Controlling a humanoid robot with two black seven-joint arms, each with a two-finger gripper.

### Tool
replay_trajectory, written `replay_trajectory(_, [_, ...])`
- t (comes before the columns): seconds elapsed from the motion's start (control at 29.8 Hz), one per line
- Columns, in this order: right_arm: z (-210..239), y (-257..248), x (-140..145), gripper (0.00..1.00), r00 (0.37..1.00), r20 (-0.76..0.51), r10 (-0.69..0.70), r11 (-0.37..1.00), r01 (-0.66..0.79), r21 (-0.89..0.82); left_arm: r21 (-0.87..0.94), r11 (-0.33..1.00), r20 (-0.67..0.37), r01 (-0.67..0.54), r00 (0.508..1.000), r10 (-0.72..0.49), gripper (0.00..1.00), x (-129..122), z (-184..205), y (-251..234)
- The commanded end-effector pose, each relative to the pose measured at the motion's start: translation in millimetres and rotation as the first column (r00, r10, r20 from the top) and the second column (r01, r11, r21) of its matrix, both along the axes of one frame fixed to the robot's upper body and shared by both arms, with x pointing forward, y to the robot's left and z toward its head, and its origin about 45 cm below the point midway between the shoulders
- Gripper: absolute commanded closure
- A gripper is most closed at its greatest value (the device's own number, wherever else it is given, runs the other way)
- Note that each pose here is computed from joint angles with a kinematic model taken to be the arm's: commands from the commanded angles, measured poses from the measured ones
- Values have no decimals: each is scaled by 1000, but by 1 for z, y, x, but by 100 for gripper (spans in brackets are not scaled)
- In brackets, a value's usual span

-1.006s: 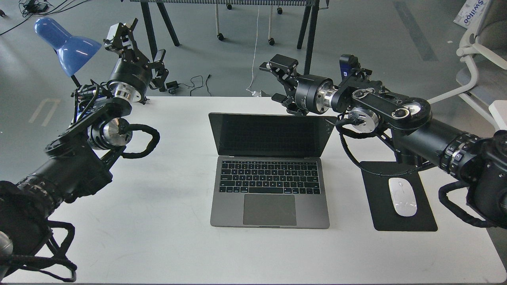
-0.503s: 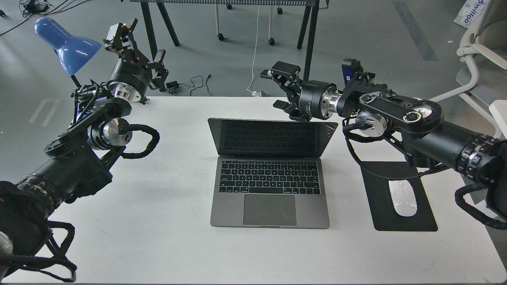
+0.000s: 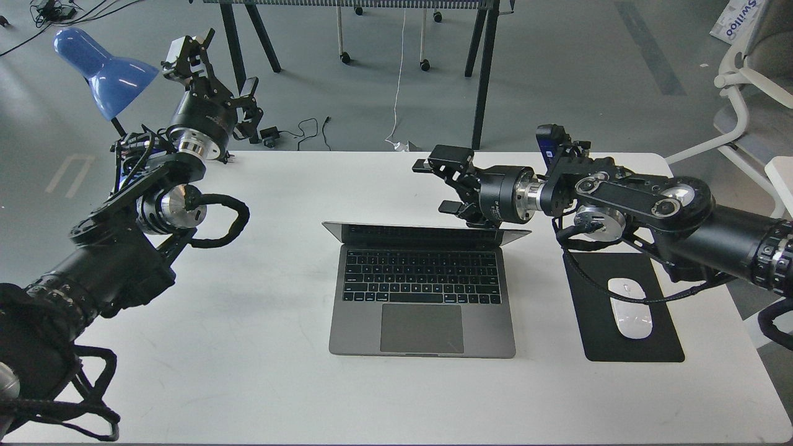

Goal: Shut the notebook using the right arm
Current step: 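Push the laptop screen down toward the keyboard with the right gripper, then press the lid flat, then lift the right gripper off the laptop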

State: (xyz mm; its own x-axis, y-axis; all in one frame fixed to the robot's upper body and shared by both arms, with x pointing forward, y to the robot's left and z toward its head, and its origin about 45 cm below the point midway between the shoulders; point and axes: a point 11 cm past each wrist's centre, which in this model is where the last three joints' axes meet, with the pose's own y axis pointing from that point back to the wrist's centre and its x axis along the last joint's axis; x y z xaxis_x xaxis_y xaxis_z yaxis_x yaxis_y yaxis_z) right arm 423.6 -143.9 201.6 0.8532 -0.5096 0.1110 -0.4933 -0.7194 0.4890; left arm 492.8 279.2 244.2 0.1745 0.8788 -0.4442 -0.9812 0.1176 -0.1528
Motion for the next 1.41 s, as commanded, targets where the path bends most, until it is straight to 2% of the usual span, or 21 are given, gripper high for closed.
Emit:
replay_trajectory(0.0, [-10,4,-11,0,999,-27,24,1000,-24,-2,-1,1000,-1,-2,1000,2,0,0,0,0])
replay_trajectory(0.27, [-29,8,-32,0,994,-58,91,994,-94,-48,1,1000,0,-1,1000,1,0,0,0,0])
replay_trajectory(0.87, [-73,7,-64,0,982,-124,140,982,-153,-107,-1,1000,0,-2,1000,2,0,0,0,1])
replay_trajectory(1.37, [-99,-9,-72,0,987,-99,129,964,-148,-223,-1,1000,0,-2,1000,2,0,0,0,1])
